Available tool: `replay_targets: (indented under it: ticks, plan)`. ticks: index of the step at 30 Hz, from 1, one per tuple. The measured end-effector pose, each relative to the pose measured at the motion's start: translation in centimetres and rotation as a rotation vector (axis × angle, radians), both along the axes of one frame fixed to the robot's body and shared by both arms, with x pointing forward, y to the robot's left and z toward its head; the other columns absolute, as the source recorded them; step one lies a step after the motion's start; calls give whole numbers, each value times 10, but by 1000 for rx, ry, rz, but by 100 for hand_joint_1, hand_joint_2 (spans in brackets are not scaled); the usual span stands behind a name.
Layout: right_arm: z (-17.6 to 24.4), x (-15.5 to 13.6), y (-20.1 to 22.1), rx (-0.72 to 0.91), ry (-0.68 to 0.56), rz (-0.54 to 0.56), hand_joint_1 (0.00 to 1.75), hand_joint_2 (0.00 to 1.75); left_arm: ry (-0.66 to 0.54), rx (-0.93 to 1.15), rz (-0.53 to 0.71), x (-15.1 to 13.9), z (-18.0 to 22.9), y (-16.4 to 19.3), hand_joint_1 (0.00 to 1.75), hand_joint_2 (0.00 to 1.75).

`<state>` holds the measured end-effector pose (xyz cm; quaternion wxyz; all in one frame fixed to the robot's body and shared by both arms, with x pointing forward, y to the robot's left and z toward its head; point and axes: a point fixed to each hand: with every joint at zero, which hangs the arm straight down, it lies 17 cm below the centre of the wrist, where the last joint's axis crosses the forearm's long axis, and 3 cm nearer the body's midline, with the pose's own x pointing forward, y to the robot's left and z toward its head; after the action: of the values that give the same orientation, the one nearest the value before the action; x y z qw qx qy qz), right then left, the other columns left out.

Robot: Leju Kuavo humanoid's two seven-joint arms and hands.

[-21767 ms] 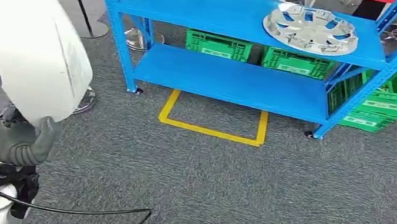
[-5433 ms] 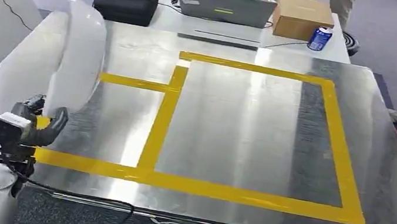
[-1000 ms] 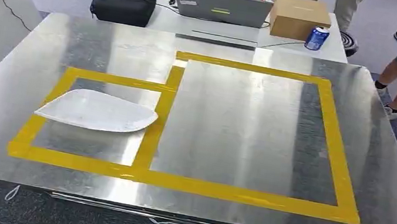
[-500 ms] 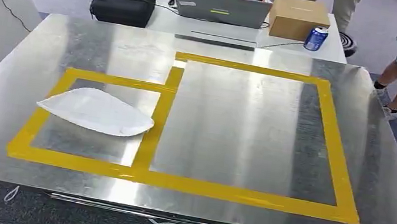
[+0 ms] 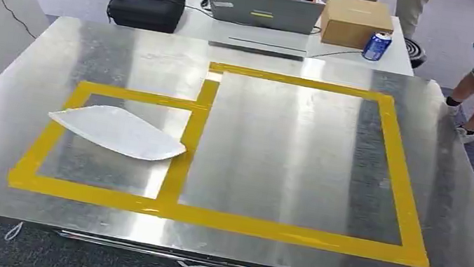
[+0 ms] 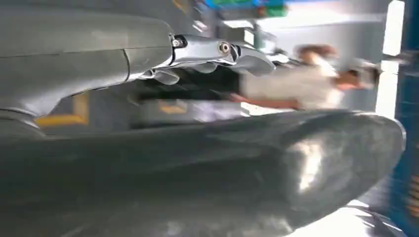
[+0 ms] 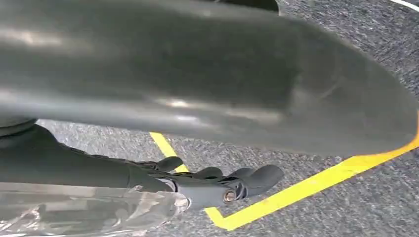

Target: Take the parts from the cabinet and place them on the table.

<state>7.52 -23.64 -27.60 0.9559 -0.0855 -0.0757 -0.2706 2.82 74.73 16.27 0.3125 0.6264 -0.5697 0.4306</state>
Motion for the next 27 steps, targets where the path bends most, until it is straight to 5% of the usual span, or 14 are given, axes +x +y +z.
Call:
replay_targets:
  ticks: [8, 12, 15, 19, 27]
  plan:
    - [1, 1, 1, -16, -3, -56, 0, 0, 184, -380, 63, -10, -155, -54, 0, 0]
    - [1, -3, 2, -27, 19, -98, 0, 0, 468, -526, 17, 5, -223, -96, 0, 0]
    - [2, -5, 3, -30, 31, -111, 0, 0, 752, -637, -164, 36, -286, -152, 0, 0]
    - [2, -4, 6, -20, 35, -105, 0, 0, 970, -833, -498, 70, -359, -242, 0, 0]
    - [1, -1, 18, 47, 32, -82, 0, 0, 1109, -976, -830, 81, -404, -344, 0, 0]
